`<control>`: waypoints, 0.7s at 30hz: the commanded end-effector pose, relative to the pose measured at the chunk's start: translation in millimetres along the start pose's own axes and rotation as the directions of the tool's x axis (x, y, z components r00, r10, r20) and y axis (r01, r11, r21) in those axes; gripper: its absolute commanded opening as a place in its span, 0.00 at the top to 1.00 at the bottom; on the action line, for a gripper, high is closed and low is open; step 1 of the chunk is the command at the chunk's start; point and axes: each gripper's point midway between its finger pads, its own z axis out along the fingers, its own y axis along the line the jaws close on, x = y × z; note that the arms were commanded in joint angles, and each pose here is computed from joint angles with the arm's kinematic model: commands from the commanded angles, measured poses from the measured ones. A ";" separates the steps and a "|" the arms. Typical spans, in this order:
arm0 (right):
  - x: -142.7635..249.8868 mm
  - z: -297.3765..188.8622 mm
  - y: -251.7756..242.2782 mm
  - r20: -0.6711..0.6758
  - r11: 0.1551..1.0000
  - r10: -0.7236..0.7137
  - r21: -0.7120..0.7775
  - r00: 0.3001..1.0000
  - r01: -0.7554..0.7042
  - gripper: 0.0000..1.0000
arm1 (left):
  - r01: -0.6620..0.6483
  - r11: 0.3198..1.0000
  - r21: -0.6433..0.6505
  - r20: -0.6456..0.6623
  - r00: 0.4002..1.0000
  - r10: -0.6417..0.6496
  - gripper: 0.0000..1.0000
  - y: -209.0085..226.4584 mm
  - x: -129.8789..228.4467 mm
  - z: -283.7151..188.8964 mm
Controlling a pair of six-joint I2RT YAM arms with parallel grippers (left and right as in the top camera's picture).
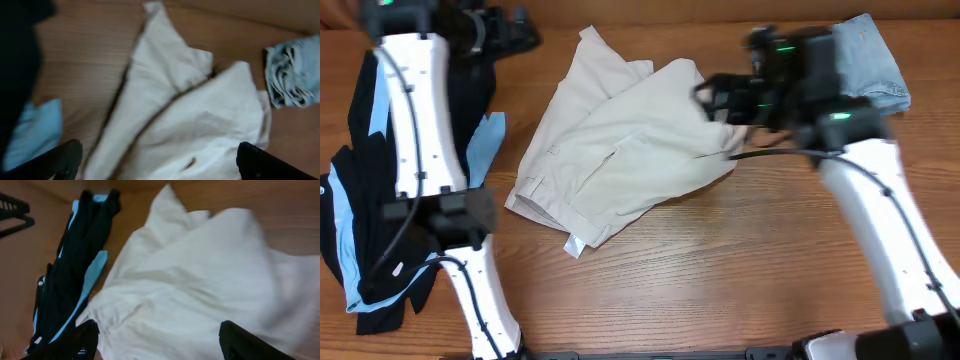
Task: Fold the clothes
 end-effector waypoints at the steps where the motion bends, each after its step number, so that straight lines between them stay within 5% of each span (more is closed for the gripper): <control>1: 14.6 42.9 18.4 0.003 0.993 0.061 0.105 0.998 -0.061 0.16 | -0.032 0.999 -0.019 0.047 0.998 0.033 0.00 14.5 -5.4 -26.7; 8: 114.3 143.6 85.2 -0.210 0.998 -0.051 0.034 0.976 0.060 0.15 | 0.021 0.991 -0.131 0.033 0.999 -0.017 0.00 57.5 -1.1 -35.2; 21: 197.5 168.2 142.0 -0.233 0.856 -0.492 0.042 0.839 0.514 0.12 | 0.033 0.963 -0.269 0.003 0.999 -0.034 0.00 84.1 6.2 -34.5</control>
